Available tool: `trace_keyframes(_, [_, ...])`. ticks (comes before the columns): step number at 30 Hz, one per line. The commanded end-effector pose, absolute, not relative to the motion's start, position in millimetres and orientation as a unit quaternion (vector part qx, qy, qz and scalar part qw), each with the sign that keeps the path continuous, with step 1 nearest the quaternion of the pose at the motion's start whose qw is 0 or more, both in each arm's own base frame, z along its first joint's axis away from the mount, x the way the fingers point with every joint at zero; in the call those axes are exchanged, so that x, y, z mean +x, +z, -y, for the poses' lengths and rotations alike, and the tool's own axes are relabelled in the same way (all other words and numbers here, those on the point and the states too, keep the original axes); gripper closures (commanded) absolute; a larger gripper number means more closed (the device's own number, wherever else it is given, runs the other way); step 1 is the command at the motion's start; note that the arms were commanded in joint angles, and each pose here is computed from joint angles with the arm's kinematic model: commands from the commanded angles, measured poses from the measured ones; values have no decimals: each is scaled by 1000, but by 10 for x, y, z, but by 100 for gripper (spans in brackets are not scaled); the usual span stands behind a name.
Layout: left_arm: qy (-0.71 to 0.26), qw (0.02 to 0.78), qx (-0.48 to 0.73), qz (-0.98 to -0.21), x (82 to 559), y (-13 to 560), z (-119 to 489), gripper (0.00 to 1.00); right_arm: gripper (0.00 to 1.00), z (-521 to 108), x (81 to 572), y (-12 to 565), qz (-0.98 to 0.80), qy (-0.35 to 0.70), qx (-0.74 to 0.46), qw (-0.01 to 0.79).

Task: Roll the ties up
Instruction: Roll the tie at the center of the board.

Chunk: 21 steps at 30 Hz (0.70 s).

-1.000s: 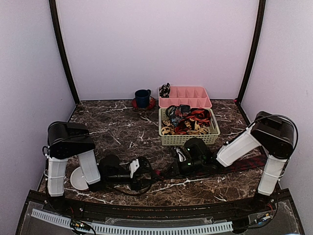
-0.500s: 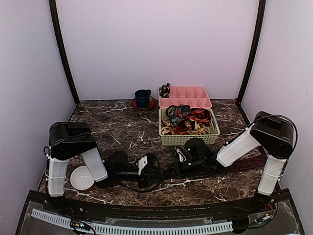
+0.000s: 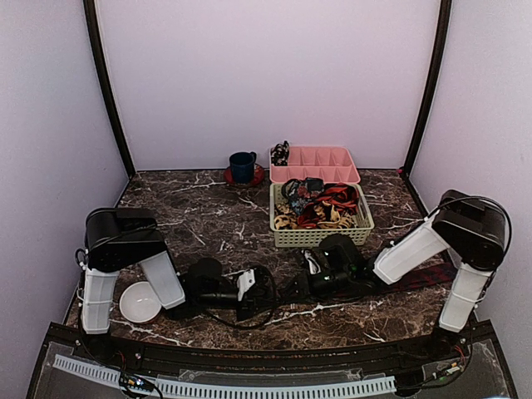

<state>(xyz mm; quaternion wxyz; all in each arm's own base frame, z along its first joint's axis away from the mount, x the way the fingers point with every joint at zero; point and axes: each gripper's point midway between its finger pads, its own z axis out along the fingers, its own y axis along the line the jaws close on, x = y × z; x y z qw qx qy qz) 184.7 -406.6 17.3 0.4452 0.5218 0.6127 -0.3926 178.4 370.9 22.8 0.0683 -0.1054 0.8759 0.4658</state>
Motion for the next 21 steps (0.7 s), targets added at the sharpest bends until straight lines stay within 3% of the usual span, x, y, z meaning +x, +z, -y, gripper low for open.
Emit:
trace_keyframes(1, [-314,324,550,-704,1683,-608,3646,67,74,-3543,1840,340,-881,457,-93,78])
trace_keyframes(4, [-302,311,557,-709,1667,-656,3603,67,60,-3537,1918,449,-882,454,-94,91])
trace_keyframes(7, [-299,303,560,-711,1661,-676,3598,67,57,-3645,1922,532,-875,466,-99,82])
trace_keyframes(21, [-302,300,564,-708,1668,-616,3644,66,68,-3853,1801,308,-899,412,-144,38])
